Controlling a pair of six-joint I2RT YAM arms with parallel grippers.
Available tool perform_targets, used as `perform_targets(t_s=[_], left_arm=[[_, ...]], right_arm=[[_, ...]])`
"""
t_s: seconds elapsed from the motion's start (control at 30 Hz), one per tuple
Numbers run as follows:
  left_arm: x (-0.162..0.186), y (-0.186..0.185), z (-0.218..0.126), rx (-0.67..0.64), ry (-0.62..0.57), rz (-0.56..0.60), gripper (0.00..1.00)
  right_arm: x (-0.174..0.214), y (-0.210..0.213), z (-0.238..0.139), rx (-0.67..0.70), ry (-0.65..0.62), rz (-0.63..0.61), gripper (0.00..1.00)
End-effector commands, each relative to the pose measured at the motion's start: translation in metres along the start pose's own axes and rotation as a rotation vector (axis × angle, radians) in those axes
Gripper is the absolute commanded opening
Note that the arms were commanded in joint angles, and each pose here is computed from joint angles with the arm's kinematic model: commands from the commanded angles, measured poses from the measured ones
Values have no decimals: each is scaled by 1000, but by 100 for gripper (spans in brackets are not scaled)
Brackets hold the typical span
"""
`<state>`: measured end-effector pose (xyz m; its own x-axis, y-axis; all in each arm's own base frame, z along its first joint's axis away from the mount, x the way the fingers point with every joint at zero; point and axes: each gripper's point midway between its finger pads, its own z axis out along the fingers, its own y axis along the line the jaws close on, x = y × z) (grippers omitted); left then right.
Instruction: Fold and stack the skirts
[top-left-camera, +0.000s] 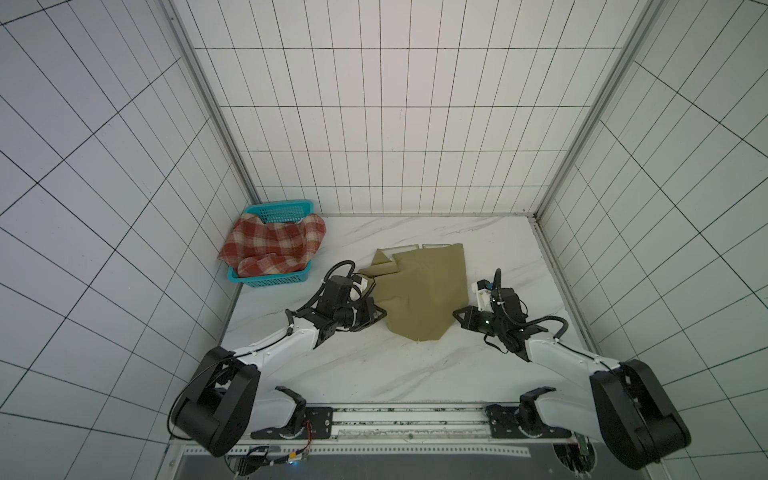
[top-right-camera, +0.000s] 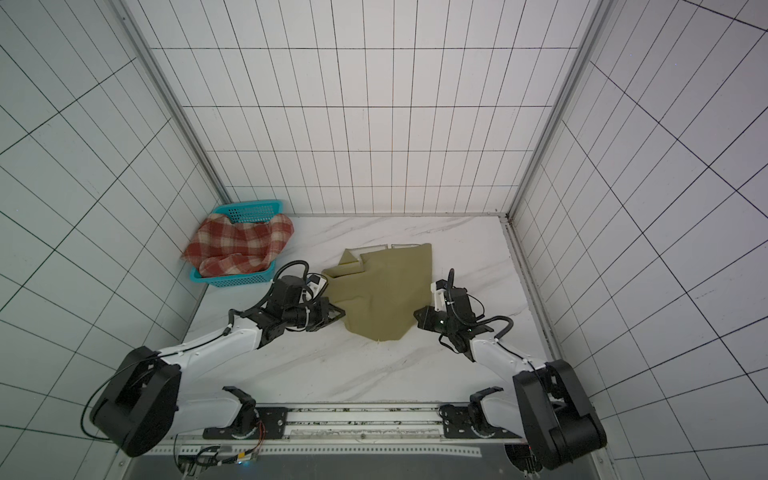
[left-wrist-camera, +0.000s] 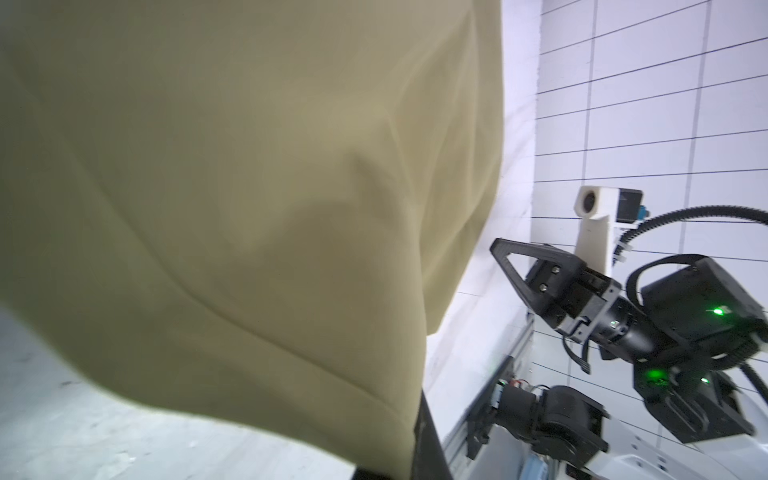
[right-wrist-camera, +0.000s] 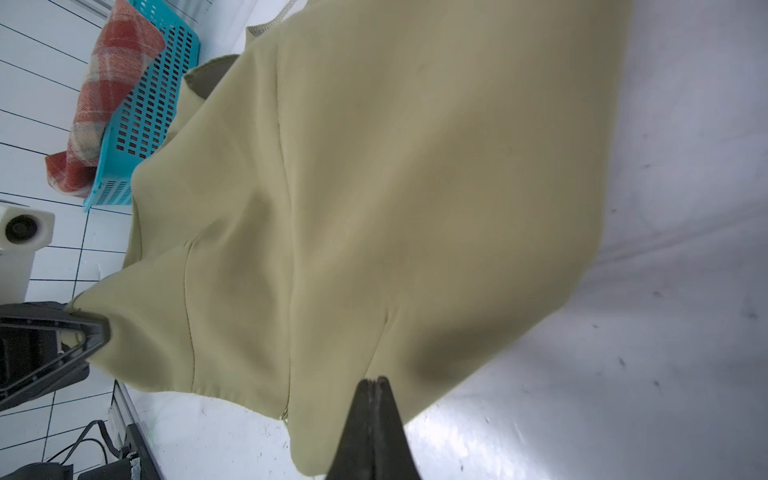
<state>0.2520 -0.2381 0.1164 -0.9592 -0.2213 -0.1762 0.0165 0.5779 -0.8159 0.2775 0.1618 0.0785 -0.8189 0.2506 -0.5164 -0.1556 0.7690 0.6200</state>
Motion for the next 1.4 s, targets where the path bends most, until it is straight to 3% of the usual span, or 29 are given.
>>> perform_targets(t_s=[0.0,0.13,0.23,0.4,0.8,1.13,1.37], left_arm=[[-7,-48,-10,145,23,-20,0],[-25,-82,-14,252,-1,-32,0],[-40,-96,-9,313,-20,-61,0],[-56,-108,2,420,-28,-143,0],[-95,-143,-6,582,-124,-245,0],[-112,-163,-6,652,-128,-270,0],[-114,-170,-7,673,-132,-271,0]], right_arm=[[-41,26,-14,7,-69,-55,0],[-49,32,-9,6,-52,-69,0],[-36,24,-2,11,-11,-45,36],[-7,22,-6,11,34,-60,62],[47,29,-8,62,84,-205,69],[35,34,15,189,41,-344,67],[32,31,23,238,-16,-286,68]])
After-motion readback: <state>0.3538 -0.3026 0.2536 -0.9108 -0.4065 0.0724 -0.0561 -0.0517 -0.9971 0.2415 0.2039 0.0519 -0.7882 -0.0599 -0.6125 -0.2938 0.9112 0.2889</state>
